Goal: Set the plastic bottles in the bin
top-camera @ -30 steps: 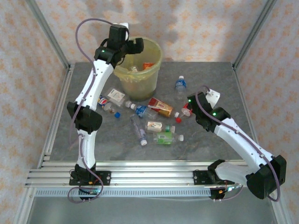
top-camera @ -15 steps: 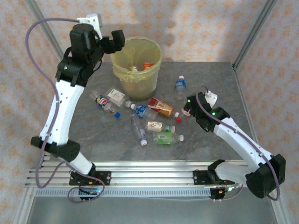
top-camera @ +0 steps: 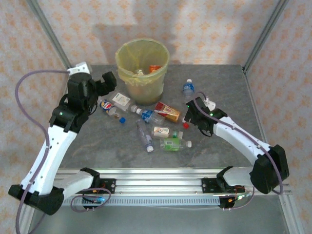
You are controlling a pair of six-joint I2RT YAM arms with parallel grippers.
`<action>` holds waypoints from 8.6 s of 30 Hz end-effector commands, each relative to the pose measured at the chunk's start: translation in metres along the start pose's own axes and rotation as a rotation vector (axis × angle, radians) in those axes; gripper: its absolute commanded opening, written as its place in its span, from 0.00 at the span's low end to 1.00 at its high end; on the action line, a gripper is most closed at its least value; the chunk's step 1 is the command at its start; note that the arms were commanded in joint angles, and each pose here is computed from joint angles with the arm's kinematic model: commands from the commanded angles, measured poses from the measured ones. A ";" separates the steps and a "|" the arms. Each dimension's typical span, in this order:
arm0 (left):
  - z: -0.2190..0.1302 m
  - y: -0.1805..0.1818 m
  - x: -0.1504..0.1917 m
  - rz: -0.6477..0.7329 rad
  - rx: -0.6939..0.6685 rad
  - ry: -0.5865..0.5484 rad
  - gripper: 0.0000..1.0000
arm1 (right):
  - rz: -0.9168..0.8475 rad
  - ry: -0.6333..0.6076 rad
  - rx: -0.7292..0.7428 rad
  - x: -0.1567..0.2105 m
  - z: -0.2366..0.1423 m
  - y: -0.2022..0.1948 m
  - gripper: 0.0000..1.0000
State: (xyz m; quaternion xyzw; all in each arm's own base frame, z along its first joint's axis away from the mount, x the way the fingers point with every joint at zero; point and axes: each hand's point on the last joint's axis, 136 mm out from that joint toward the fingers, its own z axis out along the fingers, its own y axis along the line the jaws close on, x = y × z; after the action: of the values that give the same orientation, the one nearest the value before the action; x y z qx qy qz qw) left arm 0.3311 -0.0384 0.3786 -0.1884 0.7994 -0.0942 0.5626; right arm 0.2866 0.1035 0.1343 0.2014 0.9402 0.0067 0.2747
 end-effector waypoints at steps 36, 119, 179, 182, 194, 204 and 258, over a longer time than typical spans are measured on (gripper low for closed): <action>-0.005 0.054 0.052 -0.047 -0.180 0.061 1.00 | 0.066 0.152 0.156 -0.051 0.129 -0.008 0.90; 0.016 0.050 0.070 -0.022 -0.184 0.125 1.00 | -0.069 -0.626 -0.849 -0.296 -0.215 0.281 0.30; 0.048 0.114 0.105 -0.202 -0.425 0.227 1.00 | -0.367 -0.667 -0.714 -0.252 -0.151 0.341 0.96; 0.052 0.120 0.109 -0.204 -0.441 0.233 1.00 | -0.353 -0.658 -0.660 -0.254 -0.162 0.322 0.99; 0.086 0.131 0.127 -0.241 -0.458 0.293 1.00 | -0.322 -0.508 -0.230 -0.229 -0.140 0.211 0.99; 0.124 0.138 0.139 -0.247 -0.466 0.357 1.00 | -0.189 -0.527 -0.126 -0.178 -0.129 0.108 0.99; 0.194 0.186 0.238 -0.327 -0.578 0.618 0.70 | -0.080 -0.295 0.001 -0.114 -0.057 0.033 0.99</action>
State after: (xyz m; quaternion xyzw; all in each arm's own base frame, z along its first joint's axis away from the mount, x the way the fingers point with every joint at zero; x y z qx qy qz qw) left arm 0.4091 0.0402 0.0494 -0.4133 0.8862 -0.0073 0.2093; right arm 0.3542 0.0962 0.2388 0.1552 0.8976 -0.0361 0.4109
